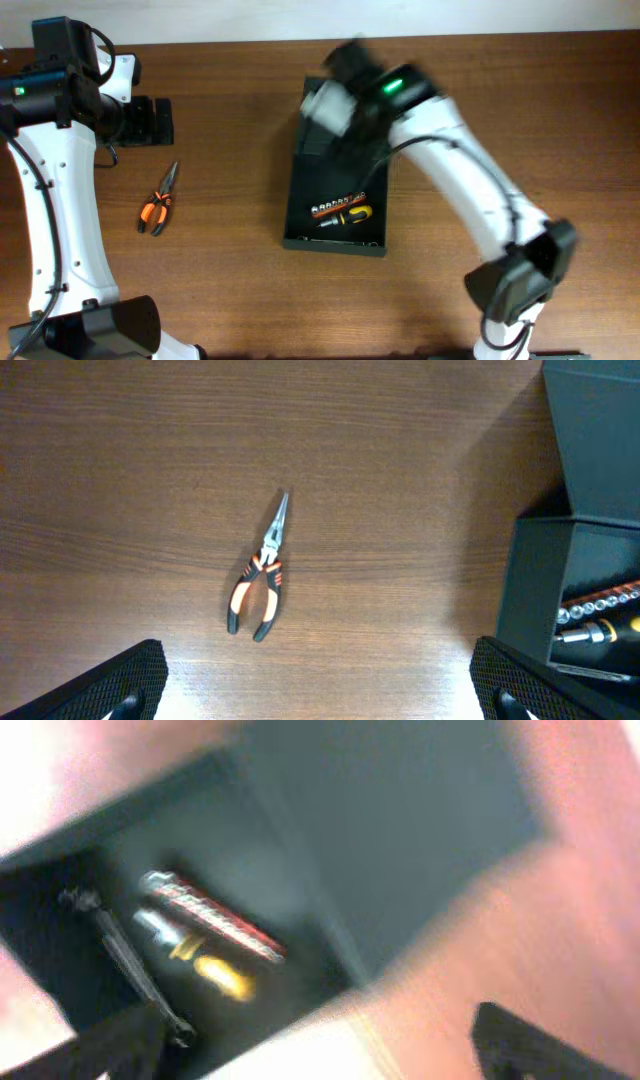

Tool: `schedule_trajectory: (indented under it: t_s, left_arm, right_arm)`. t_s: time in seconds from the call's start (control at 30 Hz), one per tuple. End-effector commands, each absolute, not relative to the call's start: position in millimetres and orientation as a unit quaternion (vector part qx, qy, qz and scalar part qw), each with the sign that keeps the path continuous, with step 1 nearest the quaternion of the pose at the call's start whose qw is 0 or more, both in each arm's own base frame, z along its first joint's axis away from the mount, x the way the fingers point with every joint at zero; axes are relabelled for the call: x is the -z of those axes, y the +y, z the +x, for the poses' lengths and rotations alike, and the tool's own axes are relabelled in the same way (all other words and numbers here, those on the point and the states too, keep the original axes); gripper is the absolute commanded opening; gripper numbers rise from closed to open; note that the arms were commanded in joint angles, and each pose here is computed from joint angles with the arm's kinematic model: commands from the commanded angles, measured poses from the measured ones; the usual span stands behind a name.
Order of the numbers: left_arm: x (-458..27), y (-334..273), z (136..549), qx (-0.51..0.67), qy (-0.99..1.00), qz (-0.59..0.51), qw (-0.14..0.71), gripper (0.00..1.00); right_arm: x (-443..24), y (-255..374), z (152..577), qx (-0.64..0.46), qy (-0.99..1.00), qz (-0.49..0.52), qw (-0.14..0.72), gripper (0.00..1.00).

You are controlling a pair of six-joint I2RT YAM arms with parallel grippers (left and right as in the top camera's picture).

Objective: Pack container
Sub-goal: 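Raise right gripper and move it over the red cutters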

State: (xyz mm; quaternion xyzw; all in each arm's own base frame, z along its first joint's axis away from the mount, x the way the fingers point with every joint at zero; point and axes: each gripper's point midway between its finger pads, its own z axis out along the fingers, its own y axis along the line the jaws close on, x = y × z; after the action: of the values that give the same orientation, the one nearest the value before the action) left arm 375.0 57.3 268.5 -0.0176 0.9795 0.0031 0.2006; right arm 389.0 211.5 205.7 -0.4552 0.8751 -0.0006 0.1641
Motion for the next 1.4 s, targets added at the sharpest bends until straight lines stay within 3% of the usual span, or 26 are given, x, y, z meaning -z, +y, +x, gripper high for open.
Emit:
schedule_trajectory:
  t_s: [0.0,0.1,0.23,0.53,0.9,1.37]
  left_arm:
    - [-274.2,54.9,373.6,0.002,0.978,-0.017,0.209,0.99]
    - [-274.2,54.9,373.6,0.002,0.978,-0.017,0.209,0.99]
    - [-274.5,55.0,374.2,0.001,0.977,-0.017,0.21,0.99]
    - [-274.8,55.1,375.1,0.001,0.977,-0.017,0.212,0.99]
    - [-274.5,55.0,374.4,0.001,0.977,-0.017,0.211,0.99]
    - [-274.7,51.8,374.8,0.01,0.977,-0.015,0.212,0.99]
  right_arm:
    - [-281.4,102.5,419.1,0.052,0.946,-0.227,0.227,0.99]
    - [-286.9,28.6,409.3,0.056,0.973,-0.102,0.197,0.99]
    - [-262.9,-26.9,385.2,0.011,0.992,-0.02,0.126,0.99]
    - [-157.7,-99.4,341.4,0.055,0.997,0.042,-0.029,0.99]
    - [-53.6,-96.2,313.1,0.009,0.997,0.016,-0.071,0.99]
    - [0.0,-76.8,300.1,-0.031,0.998,0.018,-0.056,0.99]
